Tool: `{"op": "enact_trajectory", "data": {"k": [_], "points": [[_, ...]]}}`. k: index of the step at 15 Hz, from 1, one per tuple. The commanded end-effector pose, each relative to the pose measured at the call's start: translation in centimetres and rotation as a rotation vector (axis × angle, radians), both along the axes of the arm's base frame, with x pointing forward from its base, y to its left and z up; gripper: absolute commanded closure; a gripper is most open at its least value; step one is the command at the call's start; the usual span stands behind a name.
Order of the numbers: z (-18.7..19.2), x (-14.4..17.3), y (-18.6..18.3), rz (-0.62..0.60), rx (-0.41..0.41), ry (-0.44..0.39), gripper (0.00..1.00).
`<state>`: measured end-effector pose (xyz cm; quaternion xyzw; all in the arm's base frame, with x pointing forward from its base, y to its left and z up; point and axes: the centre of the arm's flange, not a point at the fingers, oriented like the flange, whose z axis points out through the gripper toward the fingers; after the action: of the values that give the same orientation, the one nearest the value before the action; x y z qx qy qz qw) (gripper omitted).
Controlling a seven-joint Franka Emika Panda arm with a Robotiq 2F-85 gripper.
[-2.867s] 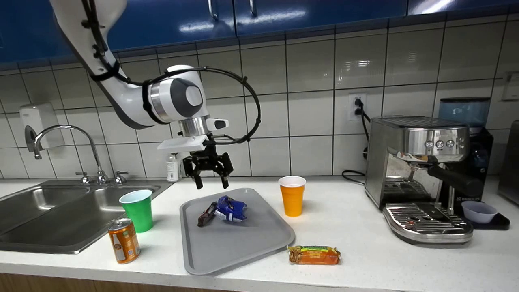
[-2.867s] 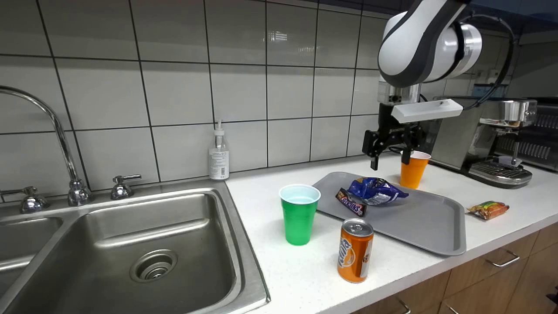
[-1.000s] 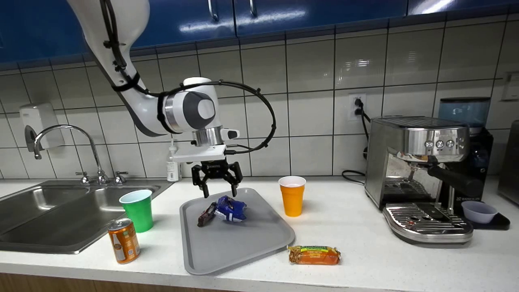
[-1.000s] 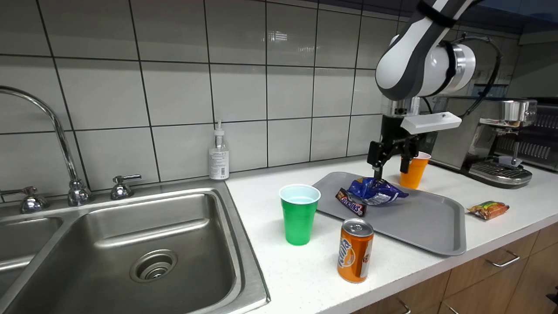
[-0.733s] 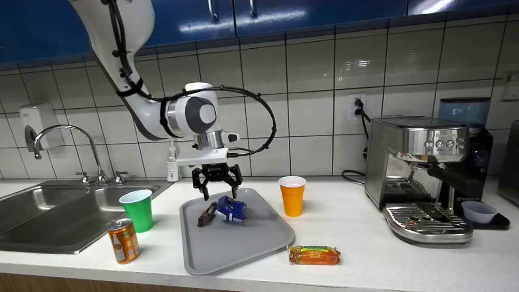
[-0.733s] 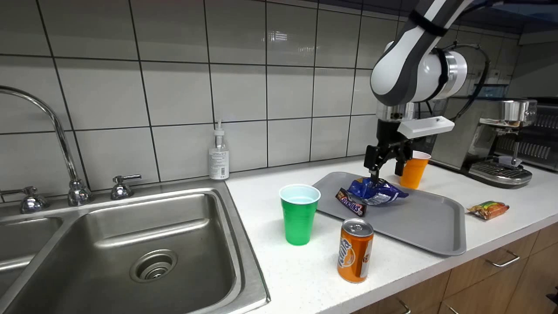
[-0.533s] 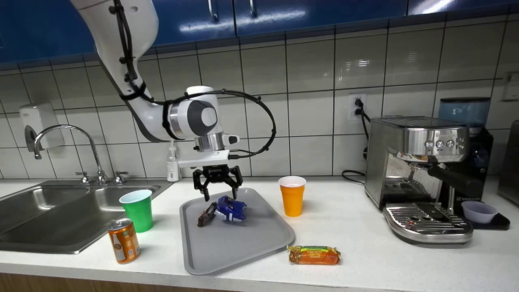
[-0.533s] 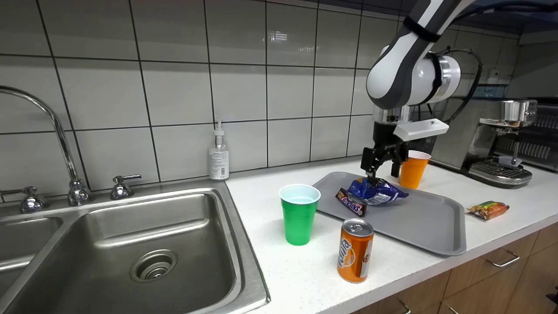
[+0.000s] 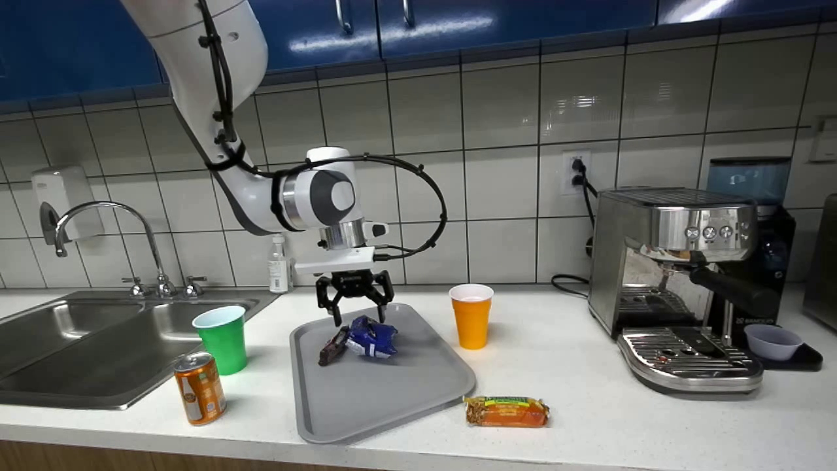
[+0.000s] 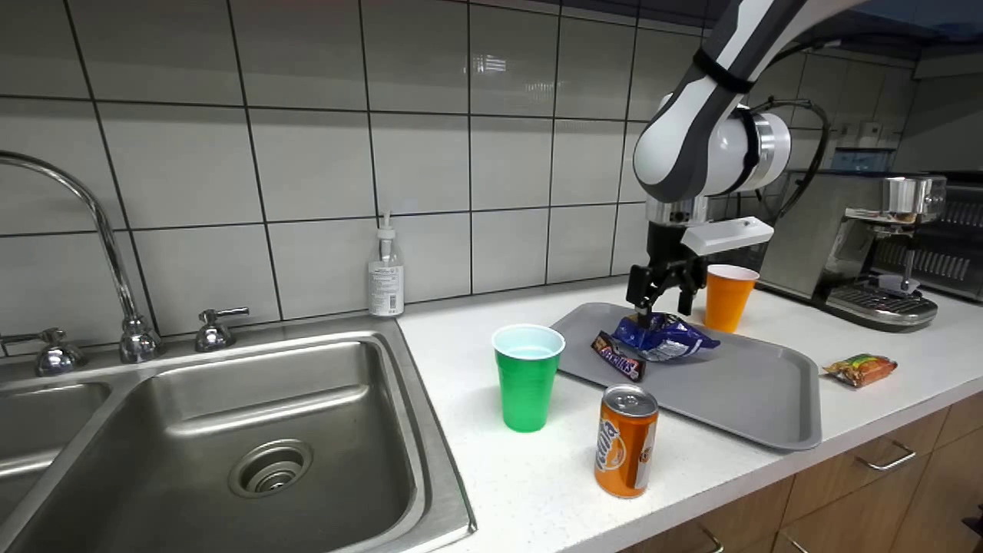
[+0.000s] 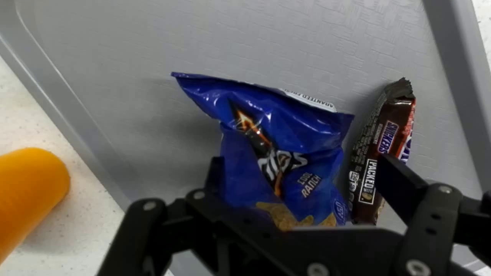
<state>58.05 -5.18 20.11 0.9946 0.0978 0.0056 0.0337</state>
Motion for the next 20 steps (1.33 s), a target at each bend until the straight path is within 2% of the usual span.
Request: {"op": "enact_trajectory", "data": {"k": [1, 2, 3, 5, 14, 20], "points": [[-0.03, 1.22, -0.50, 0.015, 0.016, -0.005, 0.00], [-0.06, 1.28, -0.50, 0.014, 0.016, -0.005, 0.03], [-0.07, 1.31, -0.49, 0.014, 0.016, -0.005, 0.26], [-0.06, 1.36, -0.45, 0.014, 0.015, -0.007, 0.29], [0.11, 1.32, -0.27, 0.014, 0.005, -0.011, 0.98], [0.62, 1.15, 0.08, 0.020, 0.000, -0.019, 1.00]]}}
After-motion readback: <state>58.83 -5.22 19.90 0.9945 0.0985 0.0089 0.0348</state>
